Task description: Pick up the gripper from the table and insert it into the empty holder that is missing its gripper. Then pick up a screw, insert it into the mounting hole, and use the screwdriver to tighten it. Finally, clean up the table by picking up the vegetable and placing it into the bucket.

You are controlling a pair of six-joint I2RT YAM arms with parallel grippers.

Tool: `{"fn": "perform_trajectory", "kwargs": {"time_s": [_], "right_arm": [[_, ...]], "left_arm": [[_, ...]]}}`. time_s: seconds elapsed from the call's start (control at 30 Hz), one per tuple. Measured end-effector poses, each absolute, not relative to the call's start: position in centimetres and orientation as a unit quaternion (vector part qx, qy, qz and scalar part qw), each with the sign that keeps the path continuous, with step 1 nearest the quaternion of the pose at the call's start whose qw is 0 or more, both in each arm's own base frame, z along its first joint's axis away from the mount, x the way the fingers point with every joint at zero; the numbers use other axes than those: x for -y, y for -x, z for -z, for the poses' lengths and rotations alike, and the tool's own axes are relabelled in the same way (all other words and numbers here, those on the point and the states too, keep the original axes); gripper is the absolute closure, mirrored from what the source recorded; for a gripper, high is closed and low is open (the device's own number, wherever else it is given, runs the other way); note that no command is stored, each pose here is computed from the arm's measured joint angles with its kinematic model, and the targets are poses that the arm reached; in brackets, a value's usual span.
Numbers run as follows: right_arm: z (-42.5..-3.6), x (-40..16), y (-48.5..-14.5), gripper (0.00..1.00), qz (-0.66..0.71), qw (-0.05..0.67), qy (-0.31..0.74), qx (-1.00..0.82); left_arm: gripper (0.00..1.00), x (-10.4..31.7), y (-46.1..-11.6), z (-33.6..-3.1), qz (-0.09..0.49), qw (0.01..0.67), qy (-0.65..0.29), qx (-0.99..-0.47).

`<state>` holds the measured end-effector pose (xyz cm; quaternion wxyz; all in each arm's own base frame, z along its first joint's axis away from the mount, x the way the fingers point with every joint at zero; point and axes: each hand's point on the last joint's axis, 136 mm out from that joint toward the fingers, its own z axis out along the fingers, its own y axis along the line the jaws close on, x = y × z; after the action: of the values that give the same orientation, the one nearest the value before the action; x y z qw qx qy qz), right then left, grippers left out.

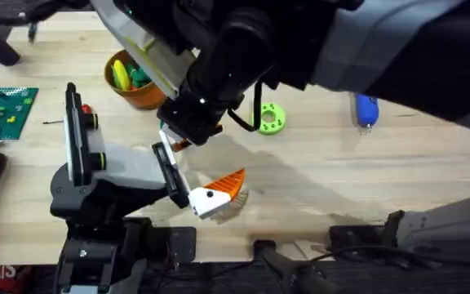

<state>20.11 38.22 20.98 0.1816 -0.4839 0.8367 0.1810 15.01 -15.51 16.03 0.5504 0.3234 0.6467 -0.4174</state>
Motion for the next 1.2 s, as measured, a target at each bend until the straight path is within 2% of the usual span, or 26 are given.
{"fn": "perform_trajectory", "kwargs": {"time_s": [0.03,0.1,0.27,0.4,0.43,0.47,0.5,0.73,0.87,1.0,1.2], "right_arm": [[-21.0,-38.2,-20.1,0.986,-0.181,0.182,0.484,-0.837],[-21.0,-38.2,-20.1,0.91,-0.182,0.181,0.481,-0.838],[-21.0,-38.2,-20.1,0.633,-0.182,0.181,0.481,-0.838],[-21.2,-38.0,-20.4,0.294,-0.18,0.185,0.477,-0.84],[-21.3,-37.8,-20.6,0.144,-0.179,0.188,0.475,-0.841],[-21.7,-37.6,-20.8,0.044,-0.179,0.192,0.473,-0.841],[-22.1,-37.3,-21.0,0.017,-0.182,0.197,0.469,-0.842],[-26.5,-33.5,-21.2,0.008,-0.193,0.229,0.442,-0.846],[-27.3,-30.7,-21.7,0.008,-0.184,0.226,0.418,-0.861],[-26.0,-29.1,-21.9,0.008,-0.196,0.215,0.392,-0.873],[-23.1,-28.2,-20.0,0.008,-0.262,0.17,0.379,-0.871]], "left_arm": [[0.017,15.5,-15.0,-16.0,0.417,0.551,-0.324,-0.647],[0.017,15.5,-15.0,-16.0,0.417,0.551,-0.324,-0.646],[0.017,15.5,-15.0,-16.0,0.417,0.551,-0.324,-0.646],[0.017,15.5,-15.0,-16.0,0.416,0.551,-0.324,-0.646],[0.017,15.5,-15.0,-16.0,0.416,0.551,-0.324,-0.647],[0.017,15.5,-15.0,-16.0,0.416,0.551,-0.324,-0.646],[0.017,15.5,-15.0,-16.0,0.416,0.551,-0.324,-0.647],[0.017,15.5,-15.0,-16.0,0.416,0.551,-0.324,-0.646],[0.017,15.5,-15.0,-16.0,0.416,0.551,-0.324,-0.646],[0.017,15.5,-15.0,-16.0,0.416,0.551,-0.324,-0.646],[0.017,15.5,-15.0,-16.0,0.416,0.551,-0.324,-0.646]]}}
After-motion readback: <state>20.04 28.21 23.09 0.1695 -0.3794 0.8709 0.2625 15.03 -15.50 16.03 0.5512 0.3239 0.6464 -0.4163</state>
